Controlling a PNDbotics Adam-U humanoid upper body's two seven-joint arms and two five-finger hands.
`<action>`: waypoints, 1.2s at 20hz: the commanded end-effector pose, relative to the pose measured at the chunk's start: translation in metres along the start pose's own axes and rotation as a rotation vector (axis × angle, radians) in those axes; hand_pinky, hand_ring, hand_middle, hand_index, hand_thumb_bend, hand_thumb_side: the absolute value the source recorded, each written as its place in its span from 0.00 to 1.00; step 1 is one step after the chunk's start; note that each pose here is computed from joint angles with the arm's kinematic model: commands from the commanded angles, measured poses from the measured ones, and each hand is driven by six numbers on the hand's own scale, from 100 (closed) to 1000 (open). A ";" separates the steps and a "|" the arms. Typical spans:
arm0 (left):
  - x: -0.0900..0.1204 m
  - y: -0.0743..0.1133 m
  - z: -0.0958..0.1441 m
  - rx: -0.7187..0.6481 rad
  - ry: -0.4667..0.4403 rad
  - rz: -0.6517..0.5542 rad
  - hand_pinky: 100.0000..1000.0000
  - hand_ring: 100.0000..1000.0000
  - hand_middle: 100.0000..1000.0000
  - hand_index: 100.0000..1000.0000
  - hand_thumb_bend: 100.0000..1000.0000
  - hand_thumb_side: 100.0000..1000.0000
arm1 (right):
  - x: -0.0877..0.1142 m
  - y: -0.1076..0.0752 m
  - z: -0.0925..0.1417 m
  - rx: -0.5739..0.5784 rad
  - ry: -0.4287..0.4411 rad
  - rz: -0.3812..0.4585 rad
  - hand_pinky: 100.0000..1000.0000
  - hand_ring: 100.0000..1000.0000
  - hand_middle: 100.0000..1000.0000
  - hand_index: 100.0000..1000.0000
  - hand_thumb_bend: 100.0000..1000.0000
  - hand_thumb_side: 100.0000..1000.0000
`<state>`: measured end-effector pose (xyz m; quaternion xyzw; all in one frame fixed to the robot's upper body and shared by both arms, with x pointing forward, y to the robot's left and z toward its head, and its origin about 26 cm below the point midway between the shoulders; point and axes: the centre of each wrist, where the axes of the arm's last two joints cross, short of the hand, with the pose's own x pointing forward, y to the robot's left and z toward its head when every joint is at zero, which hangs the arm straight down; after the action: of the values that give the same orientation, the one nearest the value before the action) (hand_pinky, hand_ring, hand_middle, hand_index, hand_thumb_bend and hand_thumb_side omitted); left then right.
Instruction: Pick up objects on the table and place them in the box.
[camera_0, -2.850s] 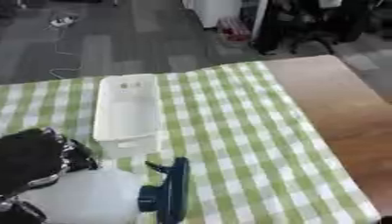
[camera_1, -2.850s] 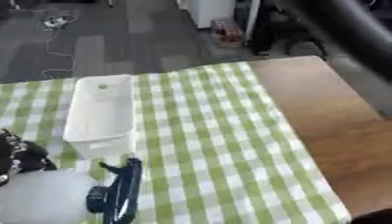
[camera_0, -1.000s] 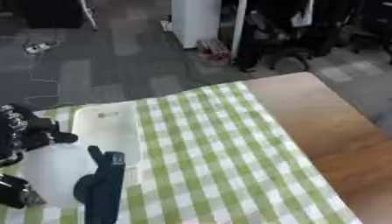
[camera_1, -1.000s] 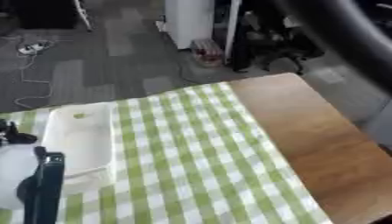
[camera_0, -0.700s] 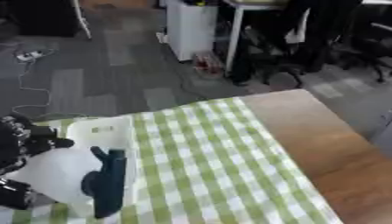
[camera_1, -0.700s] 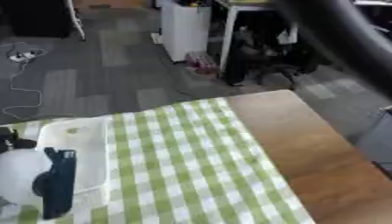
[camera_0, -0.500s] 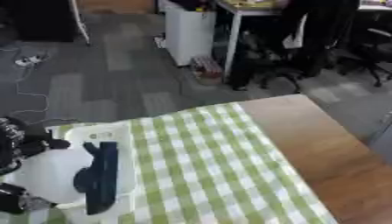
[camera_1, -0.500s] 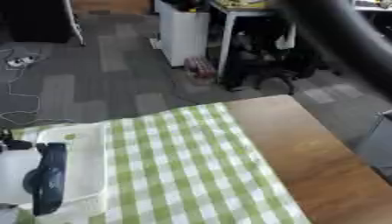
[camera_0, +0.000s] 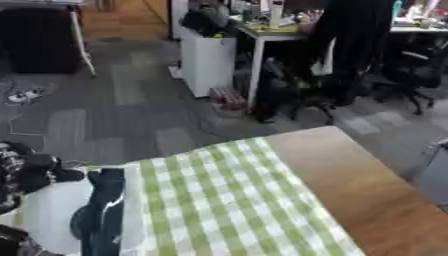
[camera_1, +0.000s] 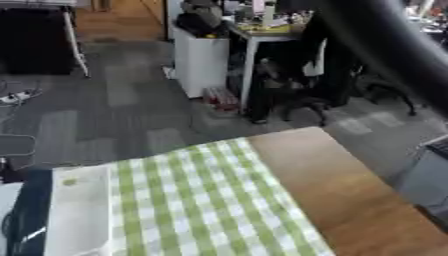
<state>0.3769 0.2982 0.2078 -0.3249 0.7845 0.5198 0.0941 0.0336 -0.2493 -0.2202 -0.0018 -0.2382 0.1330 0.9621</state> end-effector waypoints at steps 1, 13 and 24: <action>-0.002 0.006 0.000 0.292 -0.204 0.192 0.00 0.00 0.02 0.32 0.00 0.74 | 0.000 -0.013 0.001 -0.001 -0.010 0.028 0.55 0.55 0.48 0.61 0.00 0.91; 0.008 -0.029 0.038 0.233 -0.058 0.282 0.00 0.00 0.04 0.34 0.01 0.76 | 0.018 -0.024 -0.008 0.022 -0.080 0.085 0.55 0.55 0.48 0.61 0.00 0.91; 0.020 -0.053 0.063 -0.124 -0.019 0.363 0.83 0.81 0.95 1.00 0.28 1.00 | 0.018 -0.021 -0.008 0.026 -0.083 0.077 0.55 0.55 0.48 0.61 0.00 0.91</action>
<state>0.3808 0.3305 0.1191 -0.2374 0.7530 0.6111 -0.0571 0.0603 -0.2603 -0.2182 0.0094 -0.2770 0.1737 0.9450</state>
